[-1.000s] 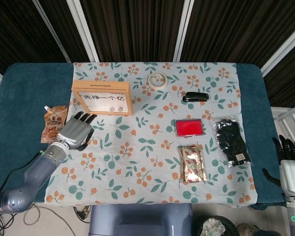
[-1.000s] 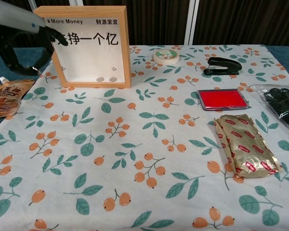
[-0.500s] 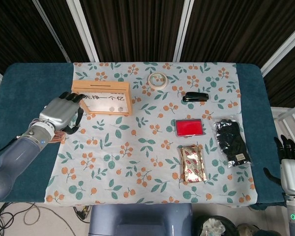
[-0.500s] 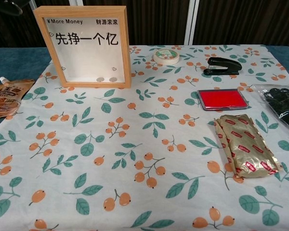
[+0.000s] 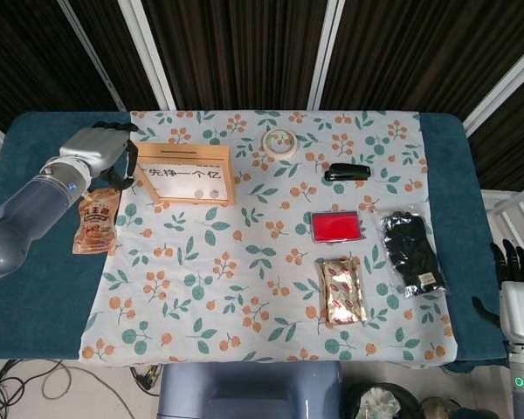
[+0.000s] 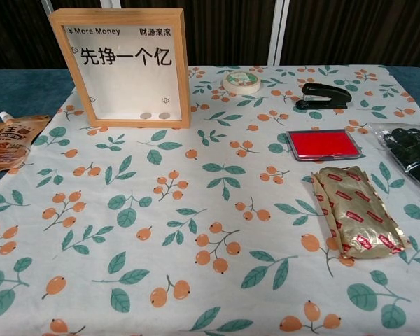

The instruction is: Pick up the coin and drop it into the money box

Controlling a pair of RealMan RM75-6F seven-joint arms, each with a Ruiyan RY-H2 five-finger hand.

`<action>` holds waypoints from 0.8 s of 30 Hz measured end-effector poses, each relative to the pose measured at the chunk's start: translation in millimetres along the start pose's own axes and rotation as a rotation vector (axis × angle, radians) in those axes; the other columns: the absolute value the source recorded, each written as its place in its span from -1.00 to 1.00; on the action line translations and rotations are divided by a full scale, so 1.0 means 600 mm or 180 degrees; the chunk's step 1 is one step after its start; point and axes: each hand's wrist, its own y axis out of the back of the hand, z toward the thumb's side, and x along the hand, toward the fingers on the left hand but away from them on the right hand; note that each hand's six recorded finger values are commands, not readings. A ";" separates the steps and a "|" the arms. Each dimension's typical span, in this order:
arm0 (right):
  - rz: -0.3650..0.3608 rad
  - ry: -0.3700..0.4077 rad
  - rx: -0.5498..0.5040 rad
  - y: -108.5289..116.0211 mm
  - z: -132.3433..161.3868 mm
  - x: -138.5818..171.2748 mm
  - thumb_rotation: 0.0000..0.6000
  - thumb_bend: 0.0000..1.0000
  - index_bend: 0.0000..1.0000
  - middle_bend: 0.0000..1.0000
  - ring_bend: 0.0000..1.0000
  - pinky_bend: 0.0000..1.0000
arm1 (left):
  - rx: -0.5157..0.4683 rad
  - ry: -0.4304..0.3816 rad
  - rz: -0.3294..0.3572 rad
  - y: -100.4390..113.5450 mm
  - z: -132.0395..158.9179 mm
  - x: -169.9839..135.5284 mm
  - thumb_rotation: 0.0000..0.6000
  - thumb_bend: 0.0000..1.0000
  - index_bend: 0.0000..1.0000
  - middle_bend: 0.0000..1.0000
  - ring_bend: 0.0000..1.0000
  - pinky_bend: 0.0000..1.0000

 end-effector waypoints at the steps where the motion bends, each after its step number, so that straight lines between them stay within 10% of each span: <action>1: -0.0001 -0.0009 0.0012 -0.001 -0.001 0.000 1.00 -0.40 -1.00 -1.00 -1.00 -1.00 | -0.0022 0.0009 -0.0037 0.001 -0.001 0.009 1.00 0.20 0.41 -0.91 -1.00 -1.00; 24: 0.0007 -0.0176 0.0138 -0.012 -0.025 -0.009 1.00 -0.40 -1.00 -1.00 -1.00 -1.00 | -0.0098 0.0089 -0.0172 0.036 0.034 0.128 1.00 0.34 0.50 -0.86 -1.00 -1.00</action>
